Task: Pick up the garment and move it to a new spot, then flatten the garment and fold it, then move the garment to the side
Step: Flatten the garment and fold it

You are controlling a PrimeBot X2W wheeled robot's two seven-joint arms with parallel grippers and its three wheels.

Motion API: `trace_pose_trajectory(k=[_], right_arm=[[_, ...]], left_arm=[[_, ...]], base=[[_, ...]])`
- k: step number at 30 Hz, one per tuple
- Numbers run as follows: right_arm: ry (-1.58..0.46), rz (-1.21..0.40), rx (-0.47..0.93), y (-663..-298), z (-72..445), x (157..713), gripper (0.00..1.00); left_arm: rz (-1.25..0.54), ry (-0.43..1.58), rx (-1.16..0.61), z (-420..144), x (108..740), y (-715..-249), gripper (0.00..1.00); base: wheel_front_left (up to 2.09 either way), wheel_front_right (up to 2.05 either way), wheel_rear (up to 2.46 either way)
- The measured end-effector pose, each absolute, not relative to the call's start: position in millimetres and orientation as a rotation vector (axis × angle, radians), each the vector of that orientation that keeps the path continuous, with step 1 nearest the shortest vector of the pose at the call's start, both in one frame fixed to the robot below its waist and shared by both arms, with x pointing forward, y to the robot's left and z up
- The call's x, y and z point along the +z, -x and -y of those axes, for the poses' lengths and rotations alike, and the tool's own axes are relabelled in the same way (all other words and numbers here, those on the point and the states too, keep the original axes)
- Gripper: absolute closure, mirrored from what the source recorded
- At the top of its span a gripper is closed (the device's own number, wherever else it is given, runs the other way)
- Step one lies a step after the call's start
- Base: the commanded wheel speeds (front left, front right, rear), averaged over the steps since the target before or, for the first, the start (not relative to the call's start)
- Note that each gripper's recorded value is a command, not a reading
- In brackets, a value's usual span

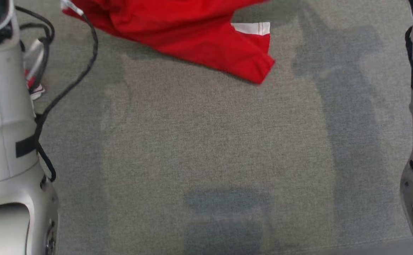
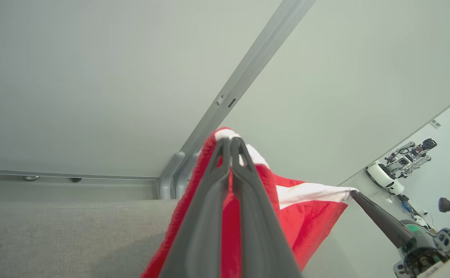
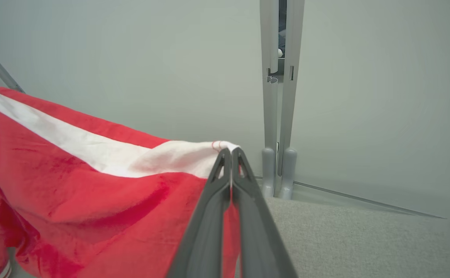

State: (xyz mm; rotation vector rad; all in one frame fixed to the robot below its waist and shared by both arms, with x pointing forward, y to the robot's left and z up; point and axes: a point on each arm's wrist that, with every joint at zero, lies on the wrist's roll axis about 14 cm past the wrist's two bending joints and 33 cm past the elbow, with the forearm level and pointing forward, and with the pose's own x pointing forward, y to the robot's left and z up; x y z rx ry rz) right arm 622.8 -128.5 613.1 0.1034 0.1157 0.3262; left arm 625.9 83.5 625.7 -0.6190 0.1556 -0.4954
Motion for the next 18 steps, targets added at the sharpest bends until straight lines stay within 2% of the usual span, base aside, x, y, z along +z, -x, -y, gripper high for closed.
trace_pose_trajectory(k=[10,12,13,18], right_arm=[[0.041,0.131,0.256,-701,134,644,1.0],[0.059,0.193,0.253,-711,132,653,1.0],[0.098,0.284,0.245,-717,130,669,1.0],[0.191,0.463,0.241,-721,123,702,1.0]], left_arm=[[0.121,0.763,-0.467,-92,664,-697,1.0],[0.176,0.797,-0.443,-96,667,-707,1.0],[0.228,0.835,-0.42,-101,670,-715,1.0],[0.329,0.876,-0.409,-103,676,-724,1.0]], base=[[0.0,0.0,0.0],[0.0,0.0,0.0],[0.0,0.0,0.0],[0.0,0.0,0.0]])
